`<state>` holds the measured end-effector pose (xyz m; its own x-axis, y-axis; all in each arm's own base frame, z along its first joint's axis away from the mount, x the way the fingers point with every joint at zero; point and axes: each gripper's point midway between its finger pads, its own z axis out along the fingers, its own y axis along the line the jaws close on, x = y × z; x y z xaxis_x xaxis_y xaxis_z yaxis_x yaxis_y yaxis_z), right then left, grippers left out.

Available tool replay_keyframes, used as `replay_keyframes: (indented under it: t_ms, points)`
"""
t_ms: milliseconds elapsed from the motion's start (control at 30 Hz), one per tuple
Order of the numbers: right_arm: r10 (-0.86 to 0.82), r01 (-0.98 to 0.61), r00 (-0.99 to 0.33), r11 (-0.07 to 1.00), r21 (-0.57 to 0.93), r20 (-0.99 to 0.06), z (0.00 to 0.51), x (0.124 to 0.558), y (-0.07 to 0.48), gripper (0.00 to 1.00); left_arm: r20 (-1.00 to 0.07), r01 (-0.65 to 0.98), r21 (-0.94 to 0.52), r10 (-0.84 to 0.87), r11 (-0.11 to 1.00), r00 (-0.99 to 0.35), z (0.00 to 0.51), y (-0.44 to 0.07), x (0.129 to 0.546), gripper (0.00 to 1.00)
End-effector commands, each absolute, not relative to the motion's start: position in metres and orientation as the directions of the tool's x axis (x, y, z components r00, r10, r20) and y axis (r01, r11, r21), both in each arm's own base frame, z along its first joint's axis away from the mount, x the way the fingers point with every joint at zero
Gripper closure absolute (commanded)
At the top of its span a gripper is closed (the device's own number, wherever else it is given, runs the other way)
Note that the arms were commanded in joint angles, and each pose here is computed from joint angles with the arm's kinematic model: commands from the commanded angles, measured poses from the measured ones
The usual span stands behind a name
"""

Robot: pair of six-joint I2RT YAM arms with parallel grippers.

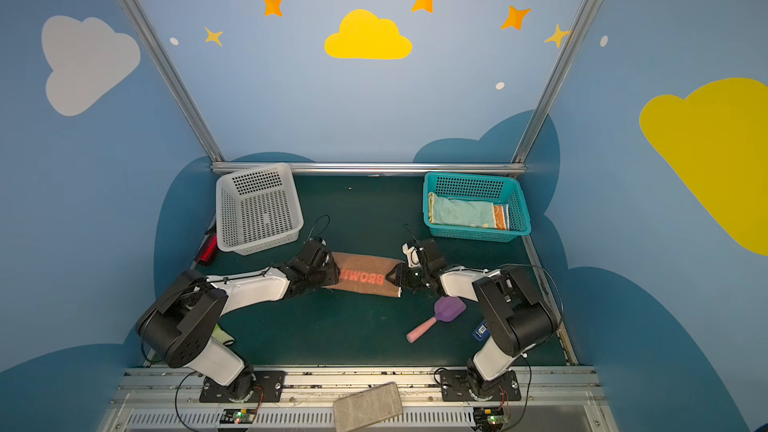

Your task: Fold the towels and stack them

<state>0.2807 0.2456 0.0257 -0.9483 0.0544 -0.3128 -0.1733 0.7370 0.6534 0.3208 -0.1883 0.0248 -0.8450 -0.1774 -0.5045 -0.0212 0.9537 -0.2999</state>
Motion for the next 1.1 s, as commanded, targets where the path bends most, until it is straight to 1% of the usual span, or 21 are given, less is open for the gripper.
replay_keyframes:
  t_ms: [0, 67, 100, 200, 233, 267, 300, 333, 367, 400, 433, 567, 800, 933, 1067]
  points:
    - [0.025, -0.112, -0.976, 0.790, 0.602, -0.215, -0.019, 0.258, 0.239, 0.57, -0.404, -0.056, -0.259, -0.160, 0.964, -0.900, -0.009, -0.180, 0.301, 0.43]
    - [0.018, -0.127, -0.974, 0.781, 0.611, -0.226, -0.021, 0.263, 0.246, 0.61, -0.397, -0.058, -0.254, -0.159, 0.965, -0.904, -0.012, -0.179, 0.300, 0.44]
    - [0.018, -0.130, -0.973, 0.778, 0.614, -0.228, -0.022, 0.264, 0.248, 0.65, -0.393, -0.060, -0.252, -0.159, 0.966, -0.906, -0.014, -0.179, 0.299, 0.44]
    - [0.019, -0.142, -0.969, 0.771, 0.620, -0.246, -0.020, 0.272, 0.253, 0.86, -0.392, -0.064, -0.247, -0.161, 0.967, -0.906, -0.014, -0.176, 0.297, 0.44]
    - [0.015, -0.147, -0.968, 0.774, 0.616, -0.249, -0.019, 0.274, 0.253, 0.95, -0.393, -0.066, -0.245, -0.161, 0.967, -0.905, -0.014, -0.175, 0.297, 0.43]
    - [0.010, -0.158, -0.965, 0.777, 0.609, -0.262, -0.014, 0.281, 0.255, 1.00, -0.397, -0.067, -0.246, -0.163, 0.967, -0.903, -0.012, -0.175, 0.297, 0.43]
    - [0.001, -0.168, -0.962, 0.786, 0.596, -0.272, -0.010, 0.286, 0.254, 1.00, -0.398, -0.069, -0.246, -0.166, 0.967, -0.902, -0.012, -0.174, 0.296, 0.42]
    - [-0.013, -0.179, -0.960, 0.798, 0.575, -0.281, -0.005, 0.292, 0.253, 1.00, -0.402, -0.075, -0.251, -0.174, 0.965, -0.899, -0.009, -0.174, 0.298, 0.38]
    - [-0.030, -0.196, -0.955, 0.810, 0.552, -0.295, 0.000, 0.298, 0.253, 1.00, -0.406, -0.079, -0.262, -0.184, 0.962, -0.895, -0.007, -0.173, 0.299, 0.29]
    - [-0.045, -0.214, -0.949, 0.818, 0.534, -0.311, 0.007, 0.304, 0.253, 1.00, -0.412, -0.083, -0.272, -0.194, 0.959, -0.890, -0.003, -0.173, 0.300, 0.06]
    - [-0.065, -0.233, -0.943, 0.828, 0.509, -0.326, 0.013, 0.311, 0.253, 1.00, -0.423, -0.081, -0.285, -0.201, 0.955, -0.884, 0.002, -0.173, 0.303, 0.00]
    - [-0.135, -0.299, -0.915, 0.859, 0.416, -0.380, 0.044, 0.342, 0.250, 1.00, -0.461, -0.045, -0.326, -0.200, 0.944, -0.865, 0.025, -0.177, 0.308, 0.00]
    - [-0.215, -0.354, -0.895, 0.877, 0.326, -0.391, 0.086, 0.399, 0.239, 1.00, -0.517, 0.033, -0.410, -0.202, 0.911, -0.832, 0.064, -0.187, 0.311, 0.00]
    - [-0.222, -0.346, -0.881, 0.904, 0.249, -0.418, 0.106, 0.437, 0.221, 1.00, -0.549, 0.094, -0.446, -0.189, 0.890, -0.814, 0.084, -0.192, 0.306, 0.00]
    - [-0.202, -0.321, -0.875, 0.922, 0.215, -0.440, 0.123, 0.469, 0.200, 1.00, -0.591, 0.110, -0.429, -0.187, 0.896, -0.785, 0.097, -0.184, 0.303, 0.00]
